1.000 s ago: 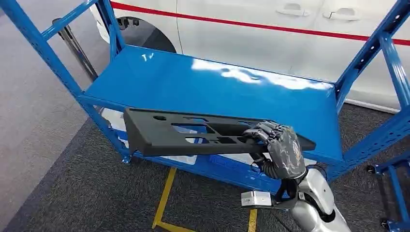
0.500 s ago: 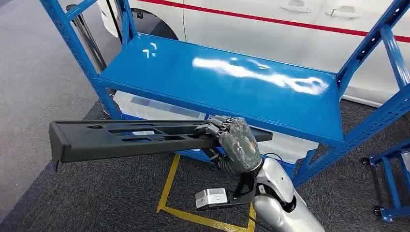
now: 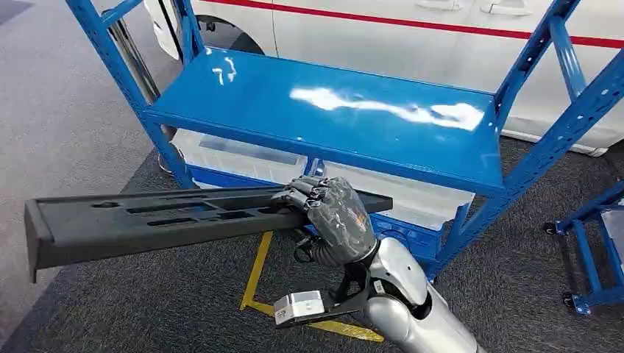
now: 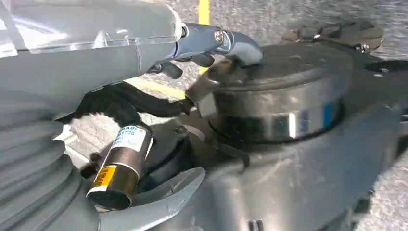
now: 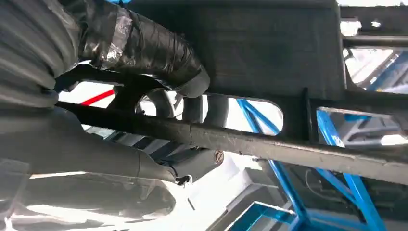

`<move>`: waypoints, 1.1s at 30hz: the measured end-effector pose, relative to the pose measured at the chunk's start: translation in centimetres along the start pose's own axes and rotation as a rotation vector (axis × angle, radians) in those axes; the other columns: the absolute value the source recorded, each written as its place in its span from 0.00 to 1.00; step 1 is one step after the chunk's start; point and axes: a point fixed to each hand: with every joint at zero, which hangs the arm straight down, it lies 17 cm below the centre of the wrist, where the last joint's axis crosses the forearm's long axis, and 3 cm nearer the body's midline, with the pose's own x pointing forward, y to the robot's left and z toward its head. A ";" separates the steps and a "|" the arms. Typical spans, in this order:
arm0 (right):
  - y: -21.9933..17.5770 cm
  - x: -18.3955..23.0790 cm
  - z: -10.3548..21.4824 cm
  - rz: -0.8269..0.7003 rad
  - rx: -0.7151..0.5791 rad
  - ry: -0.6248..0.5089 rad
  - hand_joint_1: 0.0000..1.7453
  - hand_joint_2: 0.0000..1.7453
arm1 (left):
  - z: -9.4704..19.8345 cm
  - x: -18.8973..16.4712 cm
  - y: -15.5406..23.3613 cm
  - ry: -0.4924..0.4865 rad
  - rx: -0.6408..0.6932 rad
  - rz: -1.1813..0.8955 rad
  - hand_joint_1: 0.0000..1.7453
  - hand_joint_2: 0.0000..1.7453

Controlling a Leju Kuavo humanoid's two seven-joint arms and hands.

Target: Take the parts from the cabinet and place them on the table.

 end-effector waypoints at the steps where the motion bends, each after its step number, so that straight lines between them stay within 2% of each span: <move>1: 0.0 -0.3 0.3 -0.004 0.002 0.005 1.00 1.00 | 0.0 0.0 0.1 -0.002 0.013 0.005 0.00 1.00; 6: -0.3 -1.7 1.9 -0.004 0.014 0.014 1.00 1.00 | -0.2 0.3 -0.6 -0.024 0.019 0.006 0.00 1.00; 23: -1.4 -2.5 1.8 0.019 0.008 0.006 1.00 1.00 | -0.1 0.9 -1.9 -0.051 -0.022 0.022 0.00 1.00; 33: -1.7 -2.9 1.5 0.016 0.012 0.010 1.00 1.00 | -0.1 1.6 -1.2 -0.083 -0.006 0.044 0.00 1.00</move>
